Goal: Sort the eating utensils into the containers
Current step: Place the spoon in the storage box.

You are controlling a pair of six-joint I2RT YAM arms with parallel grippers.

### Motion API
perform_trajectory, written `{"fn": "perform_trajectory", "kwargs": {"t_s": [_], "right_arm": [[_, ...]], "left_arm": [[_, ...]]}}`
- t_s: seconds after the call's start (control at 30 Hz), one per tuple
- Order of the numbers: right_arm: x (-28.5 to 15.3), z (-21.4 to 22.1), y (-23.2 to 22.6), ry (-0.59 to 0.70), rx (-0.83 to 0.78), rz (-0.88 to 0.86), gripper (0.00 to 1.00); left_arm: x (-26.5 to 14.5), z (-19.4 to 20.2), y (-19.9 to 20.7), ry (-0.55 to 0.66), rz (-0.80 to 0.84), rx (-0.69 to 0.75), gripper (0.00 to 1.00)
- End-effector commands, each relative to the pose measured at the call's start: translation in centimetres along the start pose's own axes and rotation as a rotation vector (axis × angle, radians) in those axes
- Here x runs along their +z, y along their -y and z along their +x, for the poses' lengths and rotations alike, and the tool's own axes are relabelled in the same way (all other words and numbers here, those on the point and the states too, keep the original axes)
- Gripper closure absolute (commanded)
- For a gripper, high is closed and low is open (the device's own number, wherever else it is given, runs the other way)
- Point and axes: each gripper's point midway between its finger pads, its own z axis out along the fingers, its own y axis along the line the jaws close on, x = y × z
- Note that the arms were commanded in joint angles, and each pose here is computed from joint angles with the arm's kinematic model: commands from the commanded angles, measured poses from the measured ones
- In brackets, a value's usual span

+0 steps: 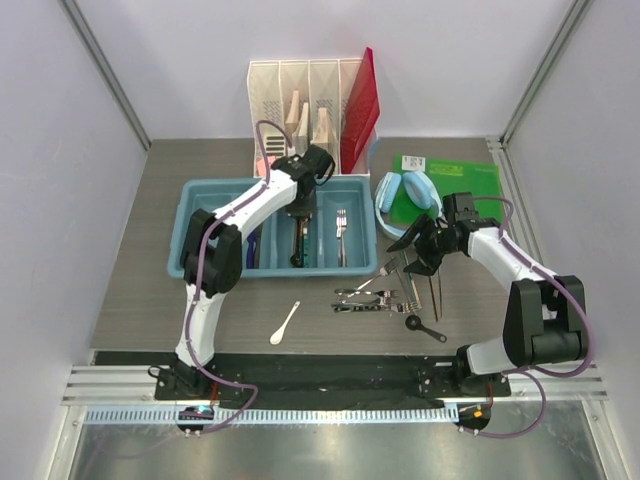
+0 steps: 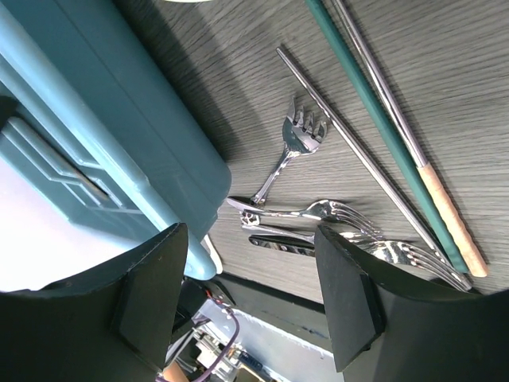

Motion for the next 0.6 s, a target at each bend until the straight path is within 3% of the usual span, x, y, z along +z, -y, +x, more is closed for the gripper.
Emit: {"fn": "perform_trajectory", "kwargs": {"t_s": [0.0,0.3,0.4,0.43,0.57], "right_arm": [[0.0,0.0,-0.4,0.005,0.004,-0.025,0.3],[0.0,0.2,-0.4,0.001,0.007,-0.026,0.3],[0.0,0.3,-0.4,-0.002,0.002,-0.028,0.3],[-0.1,0.3,-0.4,0.001,0.001,-0.029,0.3],[-0.1,0.3,-0.3,0.0,0.001,-0.027,0.3]], "left_arm": [[-0.6,0.7,1.8,0.003,0.103,-0.009,1.0],[1.0,2.4,2.2,-0.053,0.077,-0.003,0.99],[0.2,2.2,1.6,-0.036,0.047,-0.007,0.81],[-0.3,1.9,1.3,-0.017,0.04,-0.016,0.69],[-2.5,1.4,0.0,0.061,0.041,-0.09,0.6]]}}
